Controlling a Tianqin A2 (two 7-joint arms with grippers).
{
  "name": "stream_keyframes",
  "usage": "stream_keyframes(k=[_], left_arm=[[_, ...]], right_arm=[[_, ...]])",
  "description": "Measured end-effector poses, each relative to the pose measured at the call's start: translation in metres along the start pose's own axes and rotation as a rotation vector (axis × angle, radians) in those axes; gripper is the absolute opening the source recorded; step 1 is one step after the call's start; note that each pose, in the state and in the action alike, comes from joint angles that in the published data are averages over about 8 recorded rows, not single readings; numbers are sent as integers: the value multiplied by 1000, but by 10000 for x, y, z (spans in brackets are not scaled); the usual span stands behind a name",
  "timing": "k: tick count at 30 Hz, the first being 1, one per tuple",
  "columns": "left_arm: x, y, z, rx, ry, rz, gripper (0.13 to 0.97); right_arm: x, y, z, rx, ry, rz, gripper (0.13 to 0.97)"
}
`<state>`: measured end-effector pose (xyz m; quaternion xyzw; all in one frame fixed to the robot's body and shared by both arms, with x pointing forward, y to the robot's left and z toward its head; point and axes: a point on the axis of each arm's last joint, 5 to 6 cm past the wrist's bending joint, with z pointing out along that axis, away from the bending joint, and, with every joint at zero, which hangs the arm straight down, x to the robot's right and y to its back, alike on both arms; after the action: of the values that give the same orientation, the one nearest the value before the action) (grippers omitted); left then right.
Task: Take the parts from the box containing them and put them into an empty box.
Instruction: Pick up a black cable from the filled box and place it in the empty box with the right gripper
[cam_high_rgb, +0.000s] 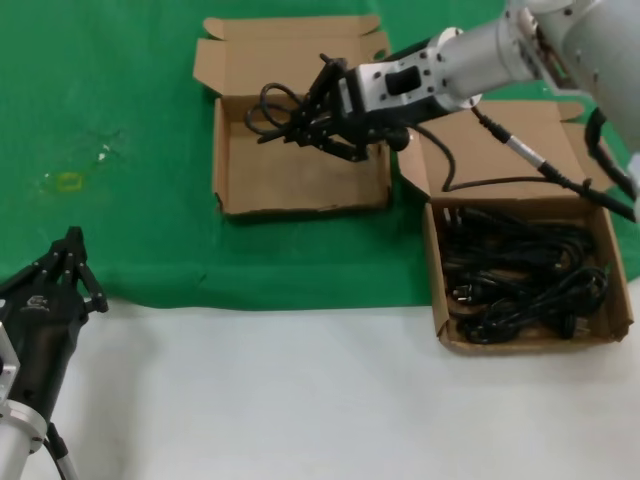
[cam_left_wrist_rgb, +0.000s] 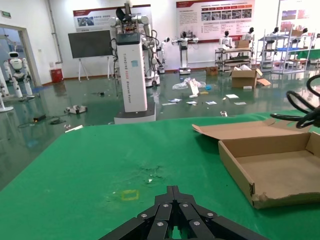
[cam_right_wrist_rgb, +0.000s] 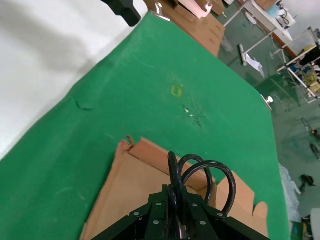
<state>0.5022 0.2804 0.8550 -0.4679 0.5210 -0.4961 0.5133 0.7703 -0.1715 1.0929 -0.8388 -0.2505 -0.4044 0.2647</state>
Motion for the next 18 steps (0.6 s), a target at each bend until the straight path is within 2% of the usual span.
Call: stream_keyframes(k=[18], left_arm=[[0, 0, 0, 0, 0, 0, 144]], right_arm=[[-161, -152, 344, -21, 77, -84, 183]])
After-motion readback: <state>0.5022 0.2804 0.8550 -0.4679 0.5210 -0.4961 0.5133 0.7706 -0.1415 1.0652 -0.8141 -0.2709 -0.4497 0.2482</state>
